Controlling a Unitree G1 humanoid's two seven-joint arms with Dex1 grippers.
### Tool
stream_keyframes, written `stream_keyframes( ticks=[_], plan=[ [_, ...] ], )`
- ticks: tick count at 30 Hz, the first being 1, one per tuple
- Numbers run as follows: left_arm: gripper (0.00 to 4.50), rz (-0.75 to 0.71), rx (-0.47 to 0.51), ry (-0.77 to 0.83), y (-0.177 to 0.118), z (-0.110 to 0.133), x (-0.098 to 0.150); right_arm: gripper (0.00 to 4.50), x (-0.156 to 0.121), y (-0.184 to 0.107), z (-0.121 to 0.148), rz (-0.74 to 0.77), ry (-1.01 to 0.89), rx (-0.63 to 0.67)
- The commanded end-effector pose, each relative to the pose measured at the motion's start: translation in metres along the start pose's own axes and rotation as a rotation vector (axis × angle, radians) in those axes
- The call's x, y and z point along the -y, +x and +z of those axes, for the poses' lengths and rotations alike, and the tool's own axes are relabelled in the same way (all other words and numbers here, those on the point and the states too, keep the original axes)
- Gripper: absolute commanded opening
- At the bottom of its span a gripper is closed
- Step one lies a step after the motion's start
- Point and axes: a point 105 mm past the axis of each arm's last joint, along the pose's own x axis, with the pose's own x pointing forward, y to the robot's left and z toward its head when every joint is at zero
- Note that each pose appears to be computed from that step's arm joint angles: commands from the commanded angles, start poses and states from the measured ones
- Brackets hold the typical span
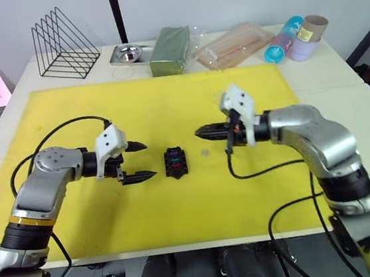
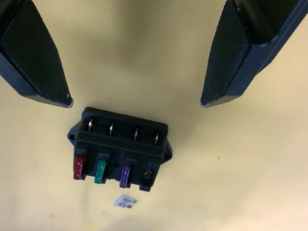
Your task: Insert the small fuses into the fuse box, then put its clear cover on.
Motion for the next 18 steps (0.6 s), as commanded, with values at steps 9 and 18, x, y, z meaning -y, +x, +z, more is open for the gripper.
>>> stream_keyframes(
  ticks=[9, 18],
  plan=[
    [4.5, 0.0, -0.058, -0.005, -0.035, 0.004, 0.006, 2.36, -0.01, -0.089, -0.026, -0.023, -0.015, -0.155],
    [4.5, 0.037, -0.084, -0.01, -0.055, -0.001, -0.007, 4.48, 0.002, -0.13, -0.038, -0.12, 0.007, -0.222]
  ],
)
